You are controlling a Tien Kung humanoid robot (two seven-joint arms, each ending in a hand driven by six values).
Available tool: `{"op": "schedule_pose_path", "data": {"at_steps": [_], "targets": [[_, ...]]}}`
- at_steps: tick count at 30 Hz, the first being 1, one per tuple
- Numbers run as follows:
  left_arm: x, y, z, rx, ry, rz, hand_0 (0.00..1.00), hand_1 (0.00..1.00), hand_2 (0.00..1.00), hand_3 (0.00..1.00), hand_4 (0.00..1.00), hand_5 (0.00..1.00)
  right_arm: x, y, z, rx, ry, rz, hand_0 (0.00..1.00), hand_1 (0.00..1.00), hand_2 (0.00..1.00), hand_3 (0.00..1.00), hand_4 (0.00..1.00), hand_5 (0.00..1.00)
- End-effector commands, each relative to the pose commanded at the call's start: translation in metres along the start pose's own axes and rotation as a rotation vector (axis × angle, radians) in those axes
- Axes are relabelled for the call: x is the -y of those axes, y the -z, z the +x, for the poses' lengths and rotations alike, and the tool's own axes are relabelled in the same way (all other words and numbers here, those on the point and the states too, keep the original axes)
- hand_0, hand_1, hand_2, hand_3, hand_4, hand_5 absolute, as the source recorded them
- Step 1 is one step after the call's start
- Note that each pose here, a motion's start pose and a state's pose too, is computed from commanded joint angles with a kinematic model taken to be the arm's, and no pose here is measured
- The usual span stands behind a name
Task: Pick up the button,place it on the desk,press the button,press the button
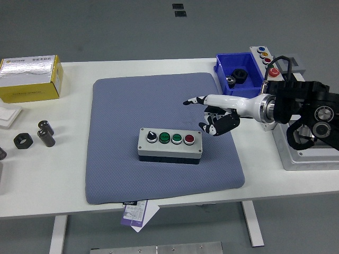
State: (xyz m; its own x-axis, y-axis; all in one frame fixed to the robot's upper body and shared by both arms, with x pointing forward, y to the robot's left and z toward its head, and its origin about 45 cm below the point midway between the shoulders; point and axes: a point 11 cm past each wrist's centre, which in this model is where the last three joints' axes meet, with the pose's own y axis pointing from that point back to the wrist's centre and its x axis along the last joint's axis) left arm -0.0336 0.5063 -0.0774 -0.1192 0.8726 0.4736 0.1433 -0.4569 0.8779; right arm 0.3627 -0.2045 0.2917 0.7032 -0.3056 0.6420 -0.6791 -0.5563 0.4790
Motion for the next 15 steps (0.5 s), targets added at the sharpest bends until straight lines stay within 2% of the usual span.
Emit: {"op": "schedule_pose_path", "data": {"at_steps": [5, 6, 11, 12, 15], "targets": [[0.001, 0.006, -0.001, 0.0, 0.002, 0.01, 0.628, 0.511, 0.502, 0.637, 0.715, 0.166, 0.005, -0.032, 0.0, 0.299, -0.191, 0.085, 0.121, 0.267, 0.233, 0.964, 0.371, 0.002], [0.001, 0.009, -0.002, 0.0, 0.003, 0.016, 0.628, 0.51, 0.502, 0.637, 0.716, 0.166, 0.006, -0.04, -0.002, 0.373, -0.232, 0.104, 0.26, 0.483, 0.543, 0.854, 0.506, 0.029], [0.002, 0.017, -0.004, 0.001, 0.006, 0.031, 0.628, 0.51, 0.502, 0.637, 0.716, 0.166, 0.002, -0.09, -0.018, 0.716, -0.452, 0.154, 0.26, 0.483, 0.543, 0.854, 0.506, 0.029], [0.002, 0.018, -0.005, 0.003, 0.008, 0.032, 0.628, 0.511, 0.504, 0.638, 0.716, 0.166, 0.0, -0.104, -0.023, 0.78, -0.501, 0.15, 0.484, 0.621, 0.647, 0.725, 0.617, 0.178], [0.002, 0.017, -0.006, 0.006, 0.01, 0.029, 0.628, 0.511, 0.504, 0.638, 0.716, 0.166, -0.007, -0.132, -0.044, 0.908, -0.584, 0.144, 0.484, 0.621, 0.647, 0.725, 0.617, 0.178]]}}
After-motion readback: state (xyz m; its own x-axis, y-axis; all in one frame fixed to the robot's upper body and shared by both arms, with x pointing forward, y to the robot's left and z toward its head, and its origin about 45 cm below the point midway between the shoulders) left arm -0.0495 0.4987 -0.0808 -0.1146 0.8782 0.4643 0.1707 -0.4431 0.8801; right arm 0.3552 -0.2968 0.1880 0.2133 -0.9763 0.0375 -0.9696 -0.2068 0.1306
